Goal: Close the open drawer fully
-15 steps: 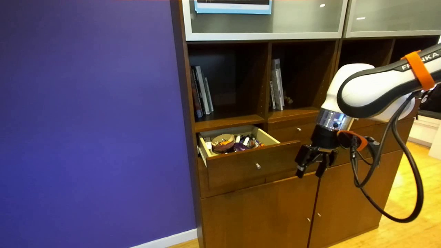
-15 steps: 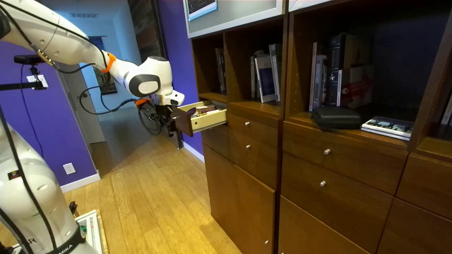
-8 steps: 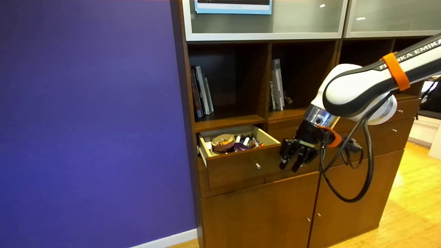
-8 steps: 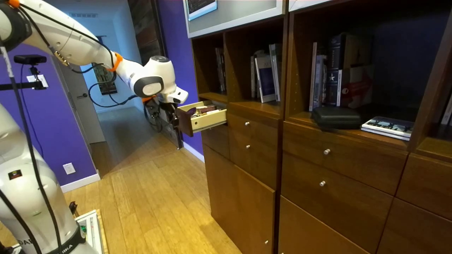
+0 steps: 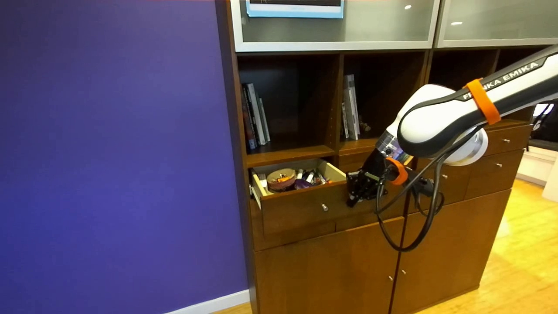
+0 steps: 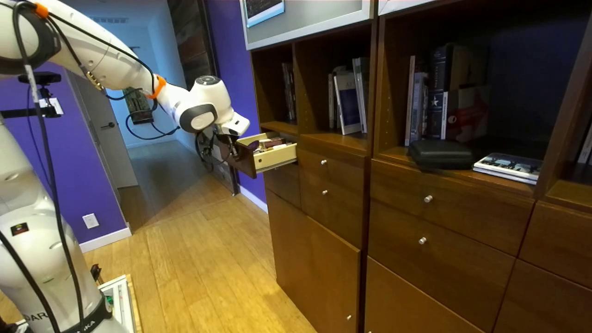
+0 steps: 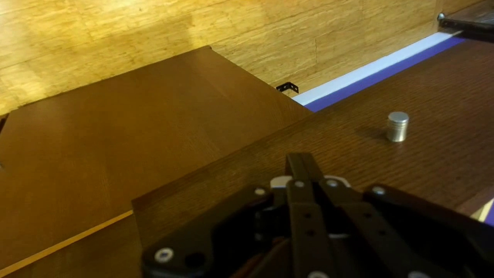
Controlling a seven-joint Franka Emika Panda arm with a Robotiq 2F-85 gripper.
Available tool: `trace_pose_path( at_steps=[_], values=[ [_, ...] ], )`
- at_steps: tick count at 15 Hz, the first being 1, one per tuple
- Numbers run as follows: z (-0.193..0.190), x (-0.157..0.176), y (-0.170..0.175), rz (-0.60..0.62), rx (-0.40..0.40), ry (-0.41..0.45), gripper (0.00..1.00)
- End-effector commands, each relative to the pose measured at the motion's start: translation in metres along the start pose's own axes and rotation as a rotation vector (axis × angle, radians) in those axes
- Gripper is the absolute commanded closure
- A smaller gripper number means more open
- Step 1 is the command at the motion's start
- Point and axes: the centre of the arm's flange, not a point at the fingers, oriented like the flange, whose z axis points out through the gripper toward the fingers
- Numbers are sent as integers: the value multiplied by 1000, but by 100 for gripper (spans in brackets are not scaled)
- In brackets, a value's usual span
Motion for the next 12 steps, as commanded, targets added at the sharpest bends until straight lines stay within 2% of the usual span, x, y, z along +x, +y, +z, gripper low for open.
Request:
trace_pose_path(
  at_steps=[1,12],
  values=[
    [10,14,-9,-16,-1,87,100],
    [27,66,-10,-108,47,244,100]
  ],
)
